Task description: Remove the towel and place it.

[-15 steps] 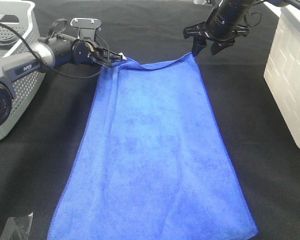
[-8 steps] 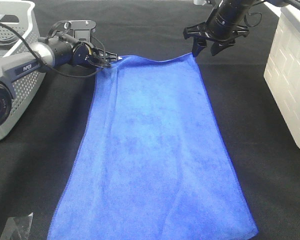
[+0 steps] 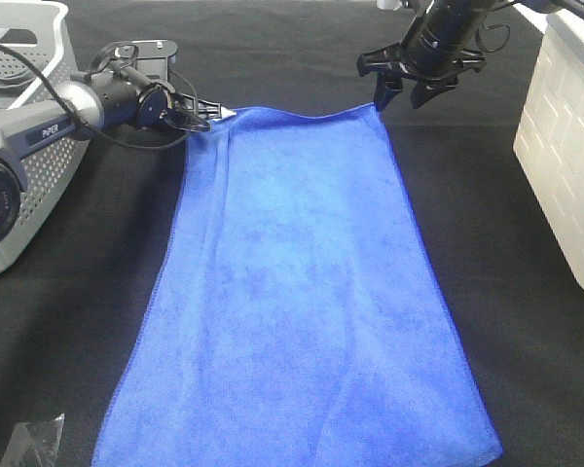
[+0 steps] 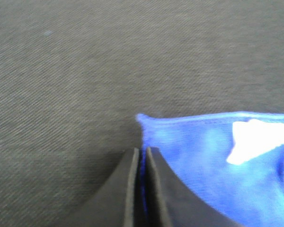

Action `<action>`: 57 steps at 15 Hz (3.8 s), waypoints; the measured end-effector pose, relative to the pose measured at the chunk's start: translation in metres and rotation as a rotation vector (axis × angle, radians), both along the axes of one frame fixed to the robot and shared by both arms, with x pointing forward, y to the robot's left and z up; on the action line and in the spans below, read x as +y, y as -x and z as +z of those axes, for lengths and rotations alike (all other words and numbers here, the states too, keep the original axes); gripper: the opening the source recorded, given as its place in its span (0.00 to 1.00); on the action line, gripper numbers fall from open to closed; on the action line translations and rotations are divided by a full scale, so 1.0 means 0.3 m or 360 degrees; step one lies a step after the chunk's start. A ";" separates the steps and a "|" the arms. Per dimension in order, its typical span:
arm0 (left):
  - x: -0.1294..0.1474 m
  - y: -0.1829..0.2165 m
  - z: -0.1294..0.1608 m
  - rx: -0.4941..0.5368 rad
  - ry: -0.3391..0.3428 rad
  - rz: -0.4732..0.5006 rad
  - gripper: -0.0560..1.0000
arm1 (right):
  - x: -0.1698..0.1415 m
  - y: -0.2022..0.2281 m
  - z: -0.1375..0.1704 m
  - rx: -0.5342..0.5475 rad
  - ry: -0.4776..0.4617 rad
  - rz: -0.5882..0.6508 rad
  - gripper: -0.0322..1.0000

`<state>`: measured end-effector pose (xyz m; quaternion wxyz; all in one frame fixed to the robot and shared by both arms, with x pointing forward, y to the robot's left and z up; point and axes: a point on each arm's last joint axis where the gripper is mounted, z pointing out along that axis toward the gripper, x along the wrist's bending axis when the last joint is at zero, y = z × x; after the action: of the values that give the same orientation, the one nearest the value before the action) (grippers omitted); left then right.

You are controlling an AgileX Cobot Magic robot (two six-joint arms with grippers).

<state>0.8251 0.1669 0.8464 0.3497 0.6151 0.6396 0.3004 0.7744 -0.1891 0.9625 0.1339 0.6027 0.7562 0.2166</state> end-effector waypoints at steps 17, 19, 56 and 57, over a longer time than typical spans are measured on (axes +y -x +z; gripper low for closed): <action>-0.028 0.123 0.460 0.0343 0.0045 -0.0306 0.74 | -0.026 0.100 0.245 0.0049 0.0062 0.0021 0.68; -0.029 0.146 0.490 0.0411 0.0044 -0.0339 0.74 | -0.031 0.111 0.278 0.0026 0.0073 0.0020 0.68; 0.481 1.782 0.836 -0.0192 -0.0215 0.0147 0.74 | -0.408 1.869 0.350 -0.0870 0.0163 -0.0601 0.68; 0.482 1.821 0.821 -0.0192 -0.0201 0.0153 0.74 | -0.408 1.862 0.330 -0.0838 0.0169 -0.0596 0.68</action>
<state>0.2787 0.3115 1.0927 0.3332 0.5852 0.6261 0.3931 0.2159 -0.3114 1.0616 0.3937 0.6467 0.5818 0.2970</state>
